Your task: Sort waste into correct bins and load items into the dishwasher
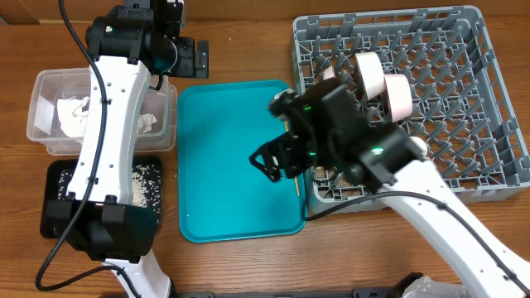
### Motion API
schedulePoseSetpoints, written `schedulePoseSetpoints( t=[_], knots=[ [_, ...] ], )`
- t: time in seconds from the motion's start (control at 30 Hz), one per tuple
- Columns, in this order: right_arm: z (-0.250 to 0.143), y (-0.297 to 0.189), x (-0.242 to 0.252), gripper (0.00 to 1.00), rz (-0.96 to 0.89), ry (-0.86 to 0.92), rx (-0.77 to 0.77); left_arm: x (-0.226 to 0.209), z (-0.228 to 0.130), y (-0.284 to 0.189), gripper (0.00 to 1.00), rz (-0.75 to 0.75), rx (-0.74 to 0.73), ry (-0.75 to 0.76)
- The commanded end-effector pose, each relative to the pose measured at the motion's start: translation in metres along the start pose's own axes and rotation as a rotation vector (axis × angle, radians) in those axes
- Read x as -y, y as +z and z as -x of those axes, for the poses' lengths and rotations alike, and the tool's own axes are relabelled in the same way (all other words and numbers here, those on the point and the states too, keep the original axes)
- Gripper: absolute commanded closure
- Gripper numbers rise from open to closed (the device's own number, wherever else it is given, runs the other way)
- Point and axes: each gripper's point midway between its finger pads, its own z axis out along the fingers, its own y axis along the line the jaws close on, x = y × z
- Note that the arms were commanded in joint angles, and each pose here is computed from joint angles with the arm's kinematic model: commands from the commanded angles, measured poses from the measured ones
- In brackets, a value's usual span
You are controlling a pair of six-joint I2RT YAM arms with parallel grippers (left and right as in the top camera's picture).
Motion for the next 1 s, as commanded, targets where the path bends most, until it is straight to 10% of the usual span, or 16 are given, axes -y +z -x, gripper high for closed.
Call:
schedulePoseSetpoints(
  t=[0.0, 0.5, 0.97],
  knots=[
    [0.009, 0.022, 0.024, 0.31, -0.179, 0.145, 0.038, 0.0, -0.001, 0.004, 0.0, 0.006, -0.009, -0.015],
    [-0.017, 0.144, 0.109, 0.4, -0.535, 0.313, -0.019, 0.0, -0.001, 0.004, 0.0, 0.006, -0.009, -0.015],
    [-0.024, 0.163, 0.152, 0.46, -0.656, 0.299, -0.02, 0.0, -0.001, 0.004, 0.0, 0.006, -0.009, -0.015]
  ],
)
